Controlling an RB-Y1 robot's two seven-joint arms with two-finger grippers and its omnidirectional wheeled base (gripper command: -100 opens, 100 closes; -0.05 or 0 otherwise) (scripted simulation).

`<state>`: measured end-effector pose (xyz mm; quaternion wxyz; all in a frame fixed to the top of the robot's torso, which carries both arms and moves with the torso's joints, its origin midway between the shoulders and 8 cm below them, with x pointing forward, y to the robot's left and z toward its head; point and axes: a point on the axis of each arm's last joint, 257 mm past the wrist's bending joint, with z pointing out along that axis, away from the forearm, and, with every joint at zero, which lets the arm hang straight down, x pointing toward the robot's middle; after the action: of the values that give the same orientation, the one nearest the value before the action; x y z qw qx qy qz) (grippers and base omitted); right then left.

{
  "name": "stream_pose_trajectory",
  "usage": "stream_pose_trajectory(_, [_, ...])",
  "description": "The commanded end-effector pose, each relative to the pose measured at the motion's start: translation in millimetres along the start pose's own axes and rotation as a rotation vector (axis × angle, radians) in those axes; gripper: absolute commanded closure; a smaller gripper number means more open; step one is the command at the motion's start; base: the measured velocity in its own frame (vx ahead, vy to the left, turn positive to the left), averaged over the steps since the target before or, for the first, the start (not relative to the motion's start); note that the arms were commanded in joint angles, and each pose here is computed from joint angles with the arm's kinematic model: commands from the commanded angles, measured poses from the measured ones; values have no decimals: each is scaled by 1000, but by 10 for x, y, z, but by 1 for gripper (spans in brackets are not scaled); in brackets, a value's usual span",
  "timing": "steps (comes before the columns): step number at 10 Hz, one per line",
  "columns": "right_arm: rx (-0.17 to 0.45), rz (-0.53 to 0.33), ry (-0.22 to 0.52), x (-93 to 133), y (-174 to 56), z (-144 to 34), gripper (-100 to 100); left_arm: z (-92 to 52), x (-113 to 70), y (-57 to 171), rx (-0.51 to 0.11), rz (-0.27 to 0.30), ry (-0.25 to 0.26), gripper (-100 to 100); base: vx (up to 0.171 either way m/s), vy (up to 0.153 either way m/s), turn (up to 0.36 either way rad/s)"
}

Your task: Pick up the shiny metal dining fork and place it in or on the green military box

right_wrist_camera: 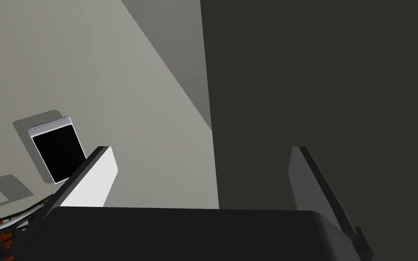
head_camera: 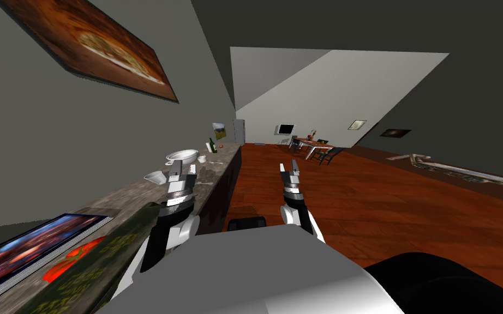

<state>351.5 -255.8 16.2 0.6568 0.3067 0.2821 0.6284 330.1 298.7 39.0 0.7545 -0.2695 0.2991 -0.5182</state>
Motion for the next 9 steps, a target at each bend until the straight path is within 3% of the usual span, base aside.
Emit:
stream_pose_trajectory(1, [0, 0, 0, 0, 0, 0, 0, -4, 4, 72, -33, 13, 31, -100, 13, 5, -25])
stream_pose_trajectory(6, [0, 0, 0, 0, 0, 0, 0, -49, -63, 347, -159, 39, 79, -100, 20, 21, -32])
stream_pose_trajectory(9, [0, 0, 0, 0, 0, 0, 0, -74, -95, 444, -205, 45, 89, -100, 7, 15, -27])
